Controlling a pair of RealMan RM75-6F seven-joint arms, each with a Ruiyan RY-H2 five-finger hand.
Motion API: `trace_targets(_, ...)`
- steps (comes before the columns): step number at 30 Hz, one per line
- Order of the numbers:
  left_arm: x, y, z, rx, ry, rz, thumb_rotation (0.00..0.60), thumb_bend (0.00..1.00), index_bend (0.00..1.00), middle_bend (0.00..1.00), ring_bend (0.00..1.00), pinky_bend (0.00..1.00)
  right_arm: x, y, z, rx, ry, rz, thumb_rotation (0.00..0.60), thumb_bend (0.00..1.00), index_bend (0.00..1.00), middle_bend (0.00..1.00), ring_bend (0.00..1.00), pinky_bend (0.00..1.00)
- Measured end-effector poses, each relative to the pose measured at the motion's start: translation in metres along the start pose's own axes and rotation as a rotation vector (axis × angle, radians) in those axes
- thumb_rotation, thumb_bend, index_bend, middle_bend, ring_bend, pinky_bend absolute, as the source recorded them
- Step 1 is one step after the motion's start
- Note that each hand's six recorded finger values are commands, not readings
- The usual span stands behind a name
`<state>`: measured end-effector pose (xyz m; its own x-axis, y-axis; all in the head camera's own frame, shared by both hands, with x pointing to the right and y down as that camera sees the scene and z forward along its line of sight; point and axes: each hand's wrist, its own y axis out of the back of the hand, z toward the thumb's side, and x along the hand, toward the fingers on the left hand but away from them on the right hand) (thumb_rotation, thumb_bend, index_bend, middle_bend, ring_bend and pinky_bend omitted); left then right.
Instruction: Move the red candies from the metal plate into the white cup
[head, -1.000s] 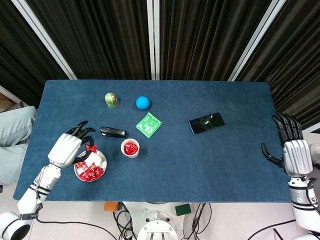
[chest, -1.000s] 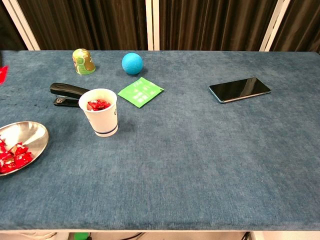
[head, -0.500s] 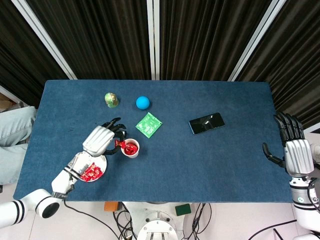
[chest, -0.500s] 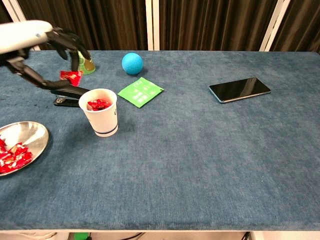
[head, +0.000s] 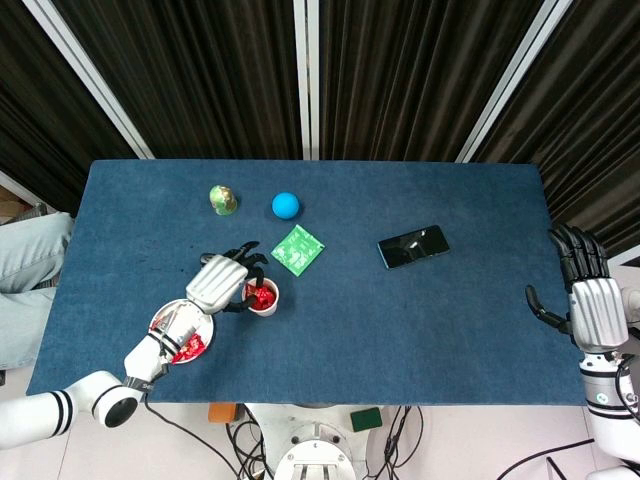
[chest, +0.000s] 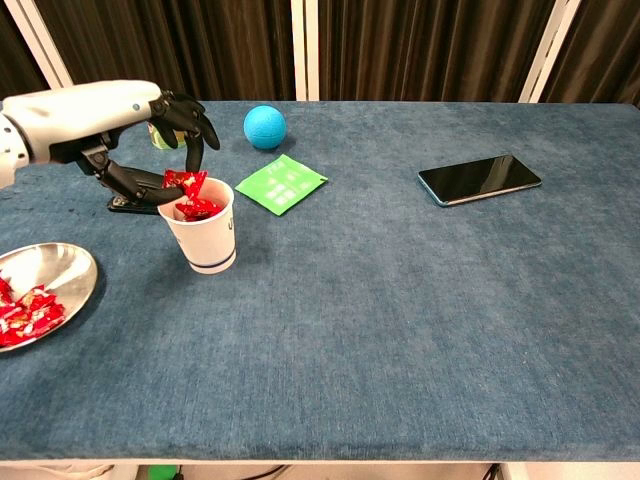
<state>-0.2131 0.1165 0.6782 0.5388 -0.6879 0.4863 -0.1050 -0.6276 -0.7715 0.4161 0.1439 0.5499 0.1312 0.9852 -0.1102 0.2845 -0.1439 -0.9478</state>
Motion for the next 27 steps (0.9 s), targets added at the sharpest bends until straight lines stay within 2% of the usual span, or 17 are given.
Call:
trace_targets(5, 0.000, -0.001, 0.000, 0.002, 0.000, -0.001, 0.600, 0.35, 0.41, 0.25, 0.07, 0.28, 0.000, 0.001, -0.001, 0.000, -0.001, -0.002, 0.600, 0.38, 0.00, 0.00, 0.00, 0.00)
trace_targets(9, -0.001, -0.001, 0.000, 0.004, -0.001, -0.001, 0.600, 0.35, 0.34, 0.25, 0.07, 0.28, 0.000, 0.001, 0.000, -0.001, 0.001, -0.002, 0.600, 0.38, 0.00, 0.00, 0.00, 0.00)
trace_targets(15, -0.005, 0.002, -0.001, 0.009, 0.003, 0.004, 0.600, 0.35, 0.33, 0.25, 0.07, 0.28, 0.000, 0.001, 0.000, -0.001, 0.002, -0.001, 0.600, 0.38, 0.00, 0.00, 0.00, 0.00)
trace_targets(19, -0.012, 0.011, -0.003, 0.009, 0.010, 0.033, 0.600, 0.35, 0.33, 0.25, 0.07, 0.28, -0.001, 0.001, 0.000, -0.001, 0.003, -0.002, 0.600, 0.38, 0.00, 0.00, 0.00, 0.00)
trace_targets(23, -0.030, 0.026, -0.014, 0.024, 0.040, 0.075, 0.600, 0.35, 0.34, 0.25, 0.07, 0.28, -0.001, 0.002, 0.001, -0.002, 0.006, -0.005, 0.600, 0.38, 0.00, 0.00, 0.00, 0.00)
trace_targets(27, -0.060, 0.035, -0.036, 0.056, 0.102, 0.084, 0.600, 0.35, 0.36, 0.25, 0.08, 0.28, 0.000, 0.003, 0.000, 0.000, 0.005, -0.005, 0.600, 0.38, 0.00, 0.00, 0.00, 0.00)
